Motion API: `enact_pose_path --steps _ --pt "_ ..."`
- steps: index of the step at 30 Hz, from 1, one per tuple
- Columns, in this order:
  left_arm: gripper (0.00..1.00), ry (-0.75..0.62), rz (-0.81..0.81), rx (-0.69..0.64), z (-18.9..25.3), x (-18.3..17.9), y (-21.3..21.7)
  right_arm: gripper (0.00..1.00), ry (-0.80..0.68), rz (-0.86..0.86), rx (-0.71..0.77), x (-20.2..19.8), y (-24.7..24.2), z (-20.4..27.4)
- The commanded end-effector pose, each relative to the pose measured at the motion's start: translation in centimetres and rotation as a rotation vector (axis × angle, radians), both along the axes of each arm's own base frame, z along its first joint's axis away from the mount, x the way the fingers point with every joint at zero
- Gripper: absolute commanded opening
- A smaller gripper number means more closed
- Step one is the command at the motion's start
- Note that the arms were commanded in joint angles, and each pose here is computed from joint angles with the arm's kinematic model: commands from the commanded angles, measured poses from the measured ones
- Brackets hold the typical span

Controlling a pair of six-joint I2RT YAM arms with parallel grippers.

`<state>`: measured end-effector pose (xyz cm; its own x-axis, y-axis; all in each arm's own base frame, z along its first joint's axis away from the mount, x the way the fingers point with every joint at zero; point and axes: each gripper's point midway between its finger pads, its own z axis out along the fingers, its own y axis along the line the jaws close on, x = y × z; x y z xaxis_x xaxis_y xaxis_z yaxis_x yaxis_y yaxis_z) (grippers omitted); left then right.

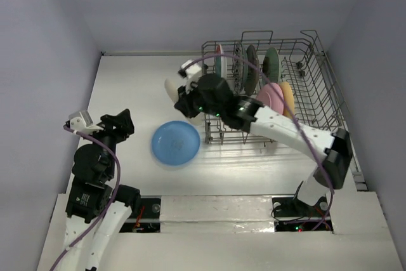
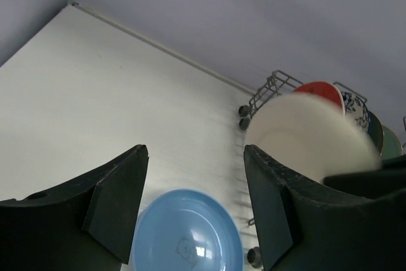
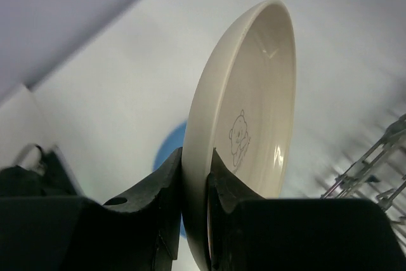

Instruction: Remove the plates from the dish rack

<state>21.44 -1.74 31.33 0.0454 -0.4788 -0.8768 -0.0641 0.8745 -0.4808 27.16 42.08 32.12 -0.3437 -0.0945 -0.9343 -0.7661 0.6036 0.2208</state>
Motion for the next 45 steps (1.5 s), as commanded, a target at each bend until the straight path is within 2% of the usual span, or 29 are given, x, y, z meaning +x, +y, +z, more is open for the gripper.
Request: enact_pose_path --steps 1,9,16,18,21,22,24,25,28,31,35,37,38,39,40,41,42,43,44,45 --pt "0.59 -0.078 0.075 -0.033 2.2 -0.8 1.6 0.0 -0.09 -0.011 -0.119 0.0 1.6 -1.7" --pt "0.59 -0.082 0.083 -0.035 2.3 -0.9 1.7 0.0 -0.112 0.009 -0.293 -0.6 5.1 -9.6" --pt "0.59 -0.079 0.086 -0.036 2.2 -0.9 1.8 0.0 -0.168 0.007 -0.412 -2.2 7.4 -14.1" --pt "0.59 -0.08 0.081 -0.038 2.2 -0.9 1.7 0.04 -0.164 0.0 -0.446 -2.4 7.6 -15.8" --pt "0.59 -0.082 0.078 -0.04 2.3 -0.9 1.7 0.15 -0.142 0.03 -0.458 -3.4 8.1 -17.2" --pt "0.59 -0.083 0.076 -0.04 2.3 -0.9 1.6 0.21 -0.142 0.048 -0.457 -4.1 8.4 -17.3" --pt "0.59 -0.083 0.075 -0.04 2.3 -0.9 1.6 0.26 -0.104 0.051 -0.433 -4.6 8.7 -17.4" --pt "0.59 -0.085 0.075 -0.039 2.3 -1.0 1.6 0.35 -0.1 0.064 -0.43 -5.3 8.9 -17.4" --pt "0.59 -0.083 0.075 -0.04 2.3 -1.0 1.6 0.5 -0.082 0.082 -0.41 -6.1 9.2 -16.8" --pt "0.59 -0.084 0.075 -0.042 2.3 -1.0 1.6 0.6 -0.062 0.083 -0.397 -6.5 9.1 -16.2" --pt "0.59 -0.084 0.073 -0.041 2.3 -1.0 1.6 0.62 -0.049 0.053 -0.373 -6.6 8.1 -14.8" --pt "0.59 -0.082 0.067 -0.041 2.2 -1.0 1.5 0.61 -0.053 0.041 -0.343 -6.6 7.6 -13.8" --pt "0.59 -0.082 0.064 -0.042 2.2 -1.0 1.4 0.61 -0.073 0.038 -0.277 -6.8 7.5 -11.4" --pt "0.59 -0.081 0.055 -0.041 2.1 -1.0 1.3 0.61 -0.07 0.023 -0.272 -6.9 6.6 -11.6" --pt "0.59 -0.078 0.05 -0.039 2.0 -1.0 1.2 0.54 -0.077 0.003 -0.247 -6.8 6.0 -10.7" --pt "0.59 -0.074 0.047 -0.037 1.9 -0.9 1.1 0.47 -0.1 -0.022 -0.163 -6.8 5.0 -7.3" --pt "0.59 -0.071 0.038 -0.036 1.8 -0.9 0.9 0.4 -0.1 -0.07 -0.164 -6.2 3.2 -7.5" --pt "0.59 -0.068 0.021 -0.035 1.7 -0.8 0.6 0.17 -0.089 -0.13 -0.113 -5.1 1.6 -6.4" --pt "0.59 -0.066 0.009 -0.031 1.6 -0.7 0.4 0.05 -0.099 -0.179 -0.034 -4.2 0.2 -4.4" --pt "0.58 -0.066 -0.029 -0.026 1.6 -0.6 -0.3 0.0 -0.115 -0.225 0.074 -3.8 -2.7 -0.6"
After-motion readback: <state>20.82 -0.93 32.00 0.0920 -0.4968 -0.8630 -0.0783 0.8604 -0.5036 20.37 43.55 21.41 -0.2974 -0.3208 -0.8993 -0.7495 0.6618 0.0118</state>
